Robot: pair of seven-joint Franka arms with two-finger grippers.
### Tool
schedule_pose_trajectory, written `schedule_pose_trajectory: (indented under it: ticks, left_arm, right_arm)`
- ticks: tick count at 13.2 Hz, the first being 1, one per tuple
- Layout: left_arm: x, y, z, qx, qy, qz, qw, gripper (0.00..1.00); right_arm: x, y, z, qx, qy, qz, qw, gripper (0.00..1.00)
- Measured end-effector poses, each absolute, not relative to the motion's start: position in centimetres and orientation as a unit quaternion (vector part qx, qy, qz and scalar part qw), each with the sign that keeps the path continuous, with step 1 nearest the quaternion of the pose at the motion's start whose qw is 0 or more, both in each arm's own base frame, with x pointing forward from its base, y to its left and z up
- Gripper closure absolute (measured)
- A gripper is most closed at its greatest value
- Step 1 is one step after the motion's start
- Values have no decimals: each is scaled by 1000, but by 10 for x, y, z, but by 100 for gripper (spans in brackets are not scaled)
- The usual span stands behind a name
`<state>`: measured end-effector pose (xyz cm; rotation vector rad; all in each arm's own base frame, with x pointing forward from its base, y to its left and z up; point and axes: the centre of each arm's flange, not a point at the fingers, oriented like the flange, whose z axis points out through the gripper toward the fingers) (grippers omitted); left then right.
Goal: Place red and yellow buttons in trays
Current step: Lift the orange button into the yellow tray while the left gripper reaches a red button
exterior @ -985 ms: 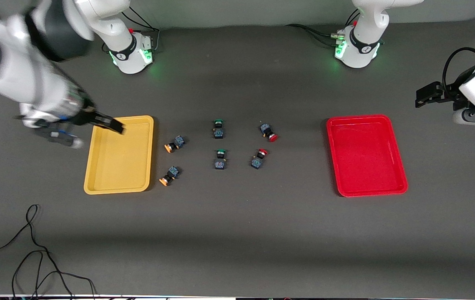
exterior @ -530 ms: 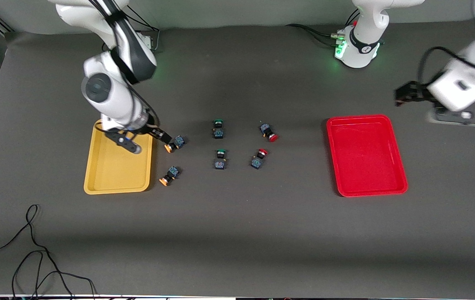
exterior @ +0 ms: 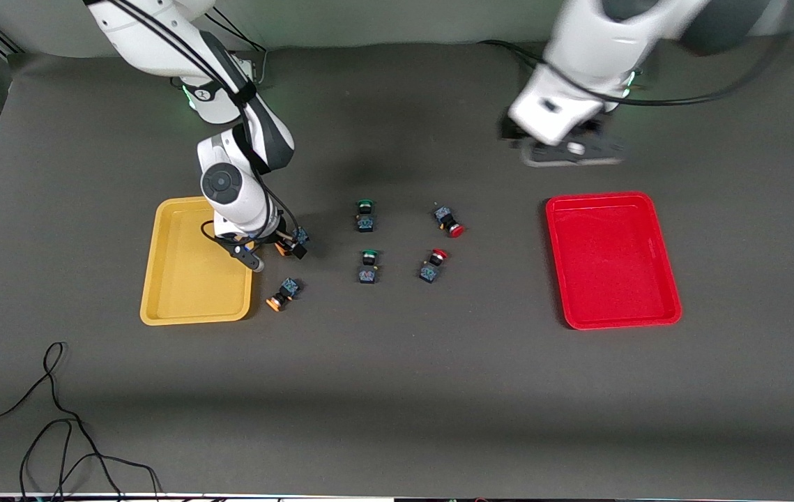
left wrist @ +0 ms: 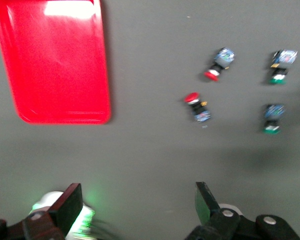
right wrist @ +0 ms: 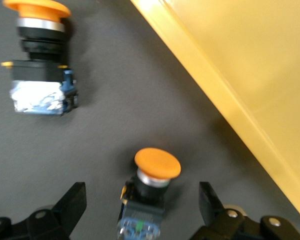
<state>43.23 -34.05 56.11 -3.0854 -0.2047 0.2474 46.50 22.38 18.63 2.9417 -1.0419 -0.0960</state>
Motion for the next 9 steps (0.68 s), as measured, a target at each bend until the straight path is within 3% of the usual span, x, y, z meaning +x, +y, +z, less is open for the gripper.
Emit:
schedule_pose_trajectory:
  ticks: [4, 8, 9]
  left_arm:
    - [404, -405, 513, -984, -158, 75, 23, 0]
    - [398, -411, 433, -979, -198, 56, 1, 0]
    - [395, -409, 408, -978, -200, 54, -2, 0]
  right_arm:
    - [465, 223, 173, 941, -338, -26, 9, 12]
    - [465, 227, 175, 932, -362, -35, -7, 60]
    - [465, 229, 177, 931, -364, -35, -11, 67]
